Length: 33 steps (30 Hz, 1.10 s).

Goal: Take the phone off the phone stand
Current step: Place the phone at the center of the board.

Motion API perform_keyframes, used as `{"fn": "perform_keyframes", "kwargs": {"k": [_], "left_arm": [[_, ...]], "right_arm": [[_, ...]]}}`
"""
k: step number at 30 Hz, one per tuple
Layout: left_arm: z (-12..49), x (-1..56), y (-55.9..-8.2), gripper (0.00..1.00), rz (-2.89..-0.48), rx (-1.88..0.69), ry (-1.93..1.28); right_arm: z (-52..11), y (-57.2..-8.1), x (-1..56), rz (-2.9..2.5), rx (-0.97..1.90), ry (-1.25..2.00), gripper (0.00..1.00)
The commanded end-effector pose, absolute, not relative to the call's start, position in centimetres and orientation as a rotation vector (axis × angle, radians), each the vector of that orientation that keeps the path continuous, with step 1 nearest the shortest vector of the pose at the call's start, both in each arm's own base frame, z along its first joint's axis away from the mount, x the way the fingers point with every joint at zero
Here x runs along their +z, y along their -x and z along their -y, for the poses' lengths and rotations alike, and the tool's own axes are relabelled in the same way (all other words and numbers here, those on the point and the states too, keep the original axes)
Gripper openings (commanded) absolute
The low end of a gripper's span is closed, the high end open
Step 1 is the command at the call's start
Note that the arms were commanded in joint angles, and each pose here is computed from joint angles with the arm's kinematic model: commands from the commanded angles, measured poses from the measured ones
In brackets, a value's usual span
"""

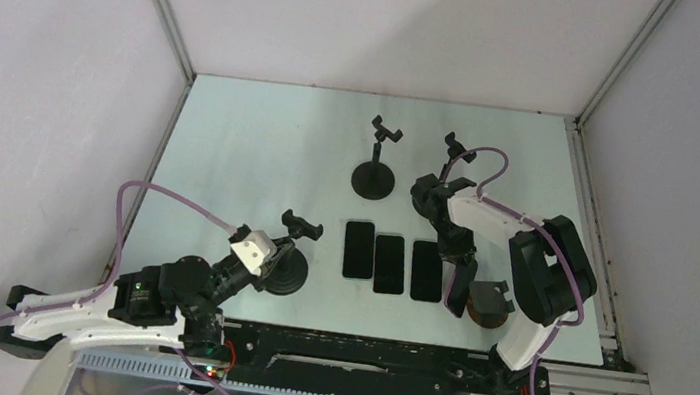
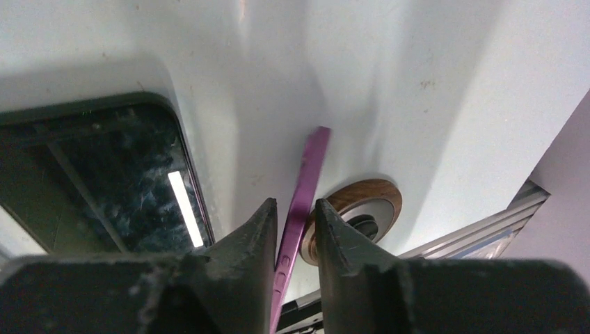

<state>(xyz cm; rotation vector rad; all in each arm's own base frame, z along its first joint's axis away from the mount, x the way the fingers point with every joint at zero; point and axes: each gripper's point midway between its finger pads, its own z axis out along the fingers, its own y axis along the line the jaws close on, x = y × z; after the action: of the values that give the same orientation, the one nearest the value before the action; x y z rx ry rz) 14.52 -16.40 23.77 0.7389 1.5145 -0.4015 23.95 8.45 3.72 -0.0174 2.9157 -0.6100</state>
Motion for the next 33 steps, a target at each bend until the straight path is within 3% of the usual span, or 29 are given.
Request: {"fn": "perform_keyframes", "kwargs": {"k": [1,7,12,22,33], "left_arm": [[16.3,26.0,-14.7,0.00,-1.469,-0.445,-0.669],[16.4,26.0,-14.7,0.00,-1.469,-0.445,-0.671],[16.5,25.9,-14.6,0.00,-1.471,-0.447,-0.680],[16.6,25.8,-14.6,0.00,-1.474,-0.451,-0.684],[16.6,25.9,-14.5,0.00,-1.468,-0.460,-0.678]], "right_arm": [[-7.2,-24.5,3.3,-2.874,-0.709,-0.024,0.31],[-8.1,-24.7,3.1,-2.878,-0.654,-0.009,0.38],[-9.7,-25.0,3.5,-2.873,-0.536,0.010,0.51],[-11.1,-25.0,5.8,-2.823,-0.405,-0.010,0.55],[-15.8,-24.4,12.5,-2.584,0.094,-0.039,0.64]]}}
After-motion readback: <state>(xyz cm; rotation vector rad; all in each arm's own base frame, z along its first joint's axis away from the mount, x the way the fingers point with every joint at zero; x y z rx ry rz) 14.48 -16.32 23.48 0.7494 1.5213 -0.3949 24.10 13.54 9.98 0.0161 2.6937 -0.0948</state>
